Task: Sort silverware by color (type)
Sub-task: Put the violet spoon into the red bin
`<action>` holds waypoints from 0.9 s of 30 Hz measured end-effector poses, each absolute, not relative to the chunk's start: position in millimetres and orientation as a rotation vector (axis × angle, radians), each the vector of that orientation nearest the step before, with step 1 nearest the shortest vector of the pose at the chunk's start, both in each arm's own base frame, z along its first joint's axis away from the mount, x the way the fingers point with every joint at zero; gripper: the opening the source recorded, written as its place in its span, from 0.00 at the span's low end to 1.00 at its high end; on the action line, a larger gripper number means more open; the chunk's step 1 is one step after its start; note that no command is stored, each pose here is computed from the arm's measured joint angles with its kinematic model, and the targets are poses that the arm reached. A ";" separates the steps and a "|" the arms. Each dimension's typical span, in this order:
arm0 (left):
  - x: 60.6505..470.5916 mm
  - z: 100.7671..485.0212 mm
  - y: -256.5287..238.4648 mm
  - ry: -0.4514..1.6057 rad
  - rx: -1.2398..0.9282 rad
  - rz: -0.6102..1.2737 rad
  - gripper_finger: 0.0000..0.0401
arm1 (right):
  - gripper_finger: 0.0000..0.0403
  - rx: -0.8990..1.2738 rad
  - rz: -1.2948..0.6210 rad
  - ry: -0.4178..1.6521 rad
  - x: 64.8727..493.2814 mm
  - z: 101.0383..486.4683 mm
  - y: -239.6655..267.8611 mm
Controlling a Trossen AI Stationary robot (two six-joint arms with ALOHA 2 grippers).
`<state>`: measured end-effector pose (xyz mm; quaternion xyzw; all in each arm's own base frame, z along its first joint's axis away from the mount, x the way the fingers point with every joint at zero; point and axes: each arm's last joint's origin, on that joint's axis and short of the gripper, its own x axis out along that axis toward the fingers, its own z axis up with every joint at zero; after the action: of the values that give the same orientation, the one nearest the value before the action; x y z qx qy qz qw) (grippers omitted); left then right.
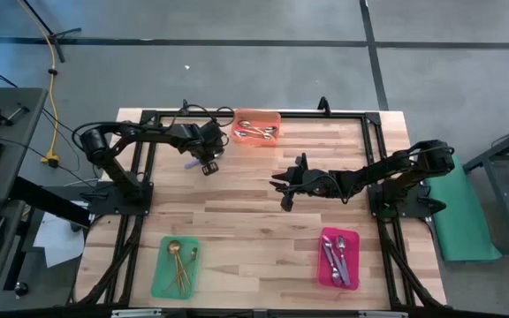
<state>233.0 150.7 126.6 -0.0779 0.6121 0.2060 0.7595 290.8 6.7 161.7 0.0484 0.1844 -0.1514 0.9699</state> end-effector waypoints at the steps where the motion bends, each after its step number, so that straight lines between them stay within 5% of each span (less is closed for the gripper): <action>1: 232.8 128.3 149.7 1.329 -0.169 0.433 0.09 | 0.22 0.098 -0.306 0.372 290.8 161.8 6.7; 14: 233.3 156.1 112.9 1.215 -0.157 0.359 0.01 | 0.22 0.066 -0.321 0.453 272.8 174.3 23.3; 27: 234.4 173.4 52.8 0.507 -0.248 0.245 0.00 | 0.22 0.106 -0.250 0.285 294.4 158.5 45.6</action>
<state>234.4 52.8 173.4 -0.1223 0.2497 0.1204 0.9530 294.4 45.6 158.5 0.0528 0.1416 -0.1241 0.9807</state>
